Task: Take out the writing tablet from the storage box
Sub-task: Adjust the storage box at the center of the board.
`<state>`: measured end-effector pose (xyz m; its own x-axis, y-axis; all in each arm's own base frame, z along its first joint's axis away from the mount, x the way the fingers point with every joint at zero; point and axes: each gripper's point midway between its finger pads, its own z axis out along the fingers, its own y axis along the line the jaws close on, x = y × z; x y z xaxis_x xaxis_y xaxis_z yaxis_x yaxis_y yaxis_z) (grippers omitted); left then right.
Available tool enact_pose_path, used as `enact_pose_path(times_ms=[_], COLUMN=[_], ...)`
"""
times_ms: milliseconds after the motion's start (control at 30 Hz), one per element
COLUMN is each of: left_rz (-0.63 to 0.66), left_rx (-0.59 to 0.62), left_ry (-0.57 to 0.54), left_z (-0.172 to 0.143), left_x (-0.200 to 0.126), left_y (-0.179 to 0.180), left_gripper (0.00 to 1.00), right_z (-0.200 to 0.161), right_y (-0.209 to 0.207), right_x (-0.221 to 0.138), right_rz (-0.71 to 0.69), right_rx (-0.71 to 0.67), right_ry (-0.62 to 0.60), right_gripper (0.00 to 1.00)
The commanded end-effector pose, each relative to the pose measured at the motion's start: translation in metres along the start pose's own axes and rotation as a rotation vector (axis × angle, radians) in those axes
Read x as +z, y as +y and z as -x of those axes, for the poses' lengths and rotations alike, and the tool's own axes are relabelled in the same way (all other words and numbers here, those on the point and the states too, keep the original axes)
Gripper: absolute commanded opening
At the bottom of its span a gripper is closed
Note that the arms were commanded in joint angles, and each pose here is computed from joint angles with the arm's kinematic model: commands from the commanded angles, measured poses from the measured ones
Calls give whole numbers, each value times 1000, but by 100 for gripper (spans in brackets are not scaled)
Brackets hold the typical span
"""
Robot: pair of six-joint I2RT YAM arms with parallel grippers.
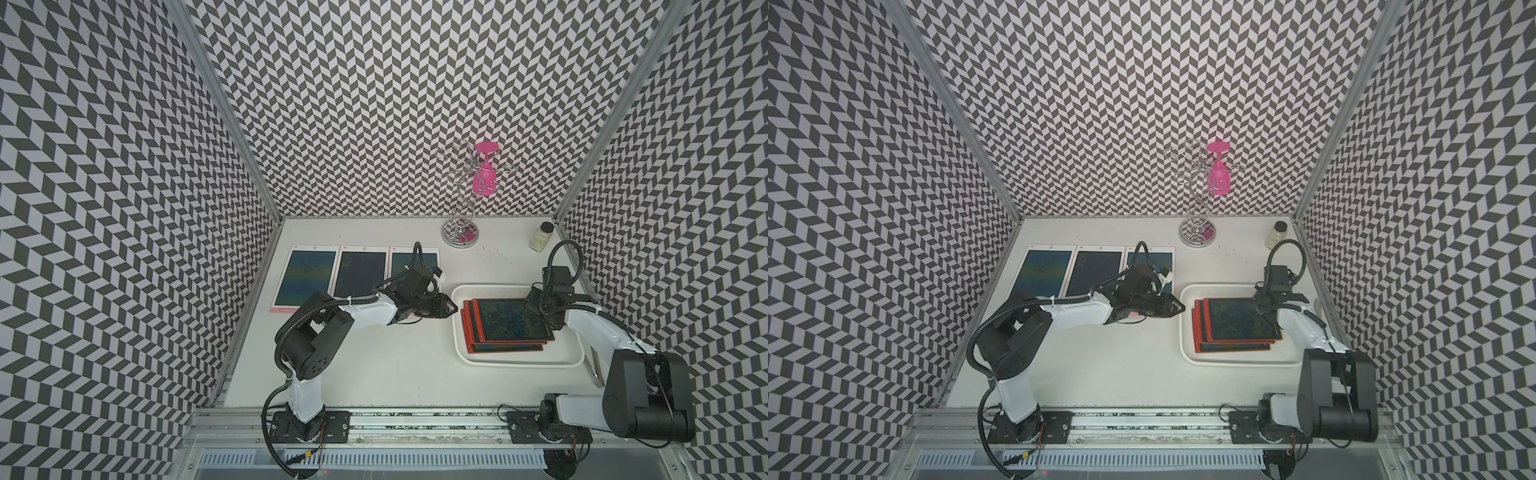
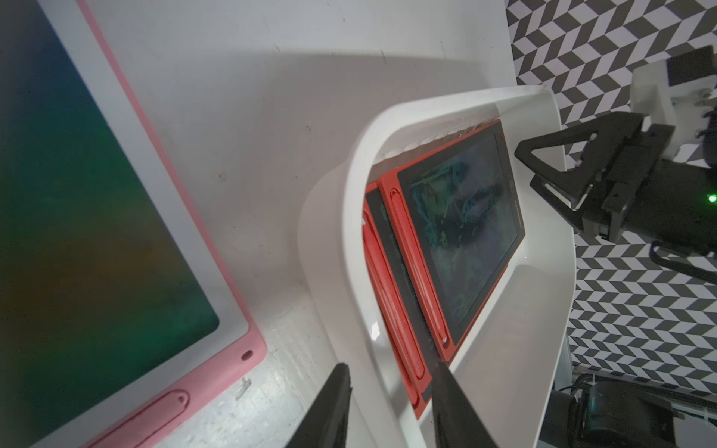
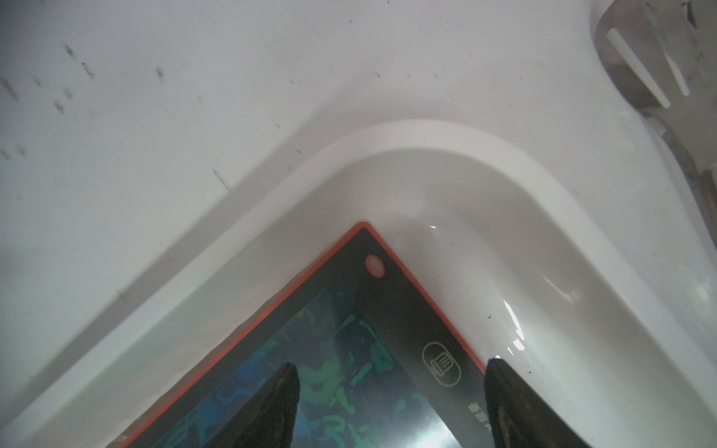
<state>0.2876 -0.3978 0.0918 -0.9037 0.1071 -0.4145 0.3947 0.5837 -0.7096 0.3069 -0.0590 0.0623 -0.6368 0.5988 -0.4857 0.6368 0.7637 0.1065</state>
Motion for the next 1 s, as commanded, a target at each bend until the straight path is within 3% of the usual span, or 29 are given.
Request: enact_pose_path(times_ms=[0,367,700,967], left_rz=[-60,-37,-22,-18], left_rx=[58,53,38,22], left_ry=[-12,48,78,77], left_z=[9,-2,-8,-9], left_x=[3,27,44,45], left_y=[-24,-17,-15,-13], left_gripper=[37,36,19,4], right_z=[22,42,15,4], right_y=[-4,8,37,67], right_x=[8,26,40,5], right_rz=[-55,-46,106,355], right_rx=[23,6,-91,-118], right_ry=[-81,-140,1,12], right_gripper=[76,76,76,75])
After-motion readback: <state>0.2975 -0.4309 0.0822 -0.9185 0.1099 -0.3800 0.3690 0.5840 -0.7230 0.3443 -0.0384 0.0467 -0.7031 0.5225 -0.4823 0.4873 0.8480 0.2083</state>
